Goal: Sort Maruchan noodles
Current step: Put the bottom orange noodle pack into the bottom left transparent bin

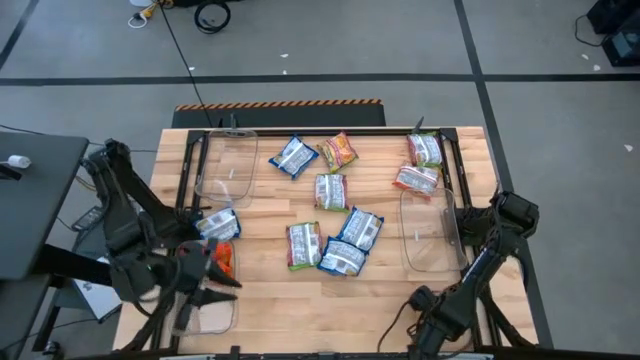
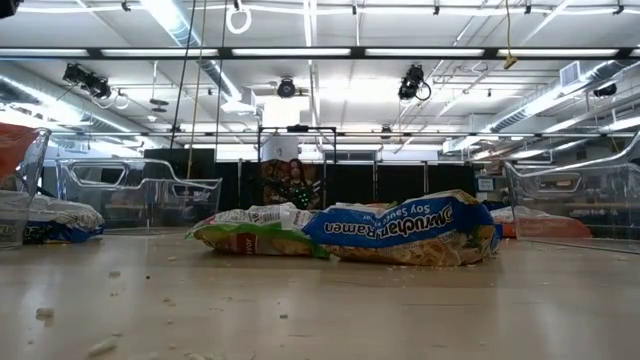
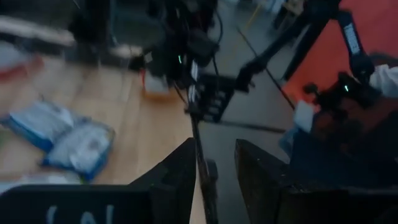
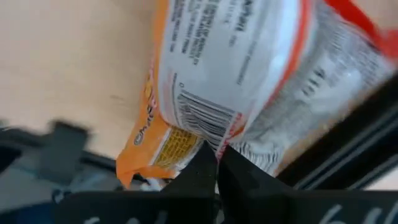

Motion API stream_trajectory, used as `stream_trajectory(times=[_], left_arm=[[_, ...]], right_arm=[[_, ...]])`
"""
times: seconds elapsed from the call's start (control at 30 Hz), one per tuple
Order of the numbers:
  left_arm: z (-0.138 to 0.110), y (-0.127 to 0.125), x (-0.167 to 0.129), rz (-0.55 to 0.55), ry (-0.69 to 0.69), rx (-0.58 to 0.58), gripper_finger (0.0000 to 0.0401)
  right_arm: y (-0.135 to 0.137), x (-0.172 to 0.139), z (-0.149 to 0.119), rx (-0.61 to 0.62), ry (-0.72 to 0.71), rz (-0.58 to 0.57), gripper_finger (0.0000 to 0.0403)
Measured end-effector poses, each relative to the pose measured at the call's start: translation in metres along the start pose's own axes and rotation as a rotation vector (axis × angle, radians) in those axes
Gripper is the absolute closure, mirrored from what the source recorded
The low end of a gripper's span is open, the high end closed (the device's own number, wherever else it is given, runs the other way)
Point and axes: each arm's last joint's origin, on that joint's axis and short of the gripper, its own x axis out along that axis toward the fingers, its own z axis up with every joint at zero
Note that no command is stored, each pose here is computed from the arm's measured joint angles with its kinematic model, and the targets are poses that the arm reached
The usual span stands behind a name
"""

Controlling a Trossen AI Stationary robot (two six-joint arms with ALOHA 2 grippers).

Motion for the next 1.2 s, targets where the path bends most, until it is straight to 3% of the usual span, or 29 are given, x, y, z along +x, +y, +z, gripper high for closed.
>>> stream_trajectory(times=[0.13,0.33,0.53,0.77,0.9,0.97,1.2], left_arm=[[0.012,0.007,-0.001,0.037,-0.073,0.008,0.0284],[0.009,0.012,0.014,0.037,-0.087,-0.040,0.0273],[0.021,0.018,0.022,0.044,-0.164,-0.101,0.0204],[0.044,0.013,0.030,-0.087,-0.331,0.001,0.0133],[0.059,0.011,0.041,-0.186,-0.479,0.061,0.0129],[0.064,0.013,0.052,-0.250,-0.548,0.087,0.0129],[0.070,0.029,0.094,-0.498,-0.652,0.097,0.0129]], right_arm=[[0.014,-0.043,0.009,-0.196,-0.025,0.167,0.0397],[0.040,-0.133,0.028,-0.449,-0.273,0.477,0.0398],[0.051,-0.228,0.053,-0.706,-0.596,0.738,0.0399],[0.046,-0.324,0.071,-0.986,-1.001,1.116,0.0400],[0.043,-0.353,0.076,-1.142,-1.138,1.341,0.0400],[0.042,-0.361,0.079,-1.177,-1.210,1.402,0.0400],[0.042,-0.365,0.094,-1.202,-1.338,1.384,0.0400]])
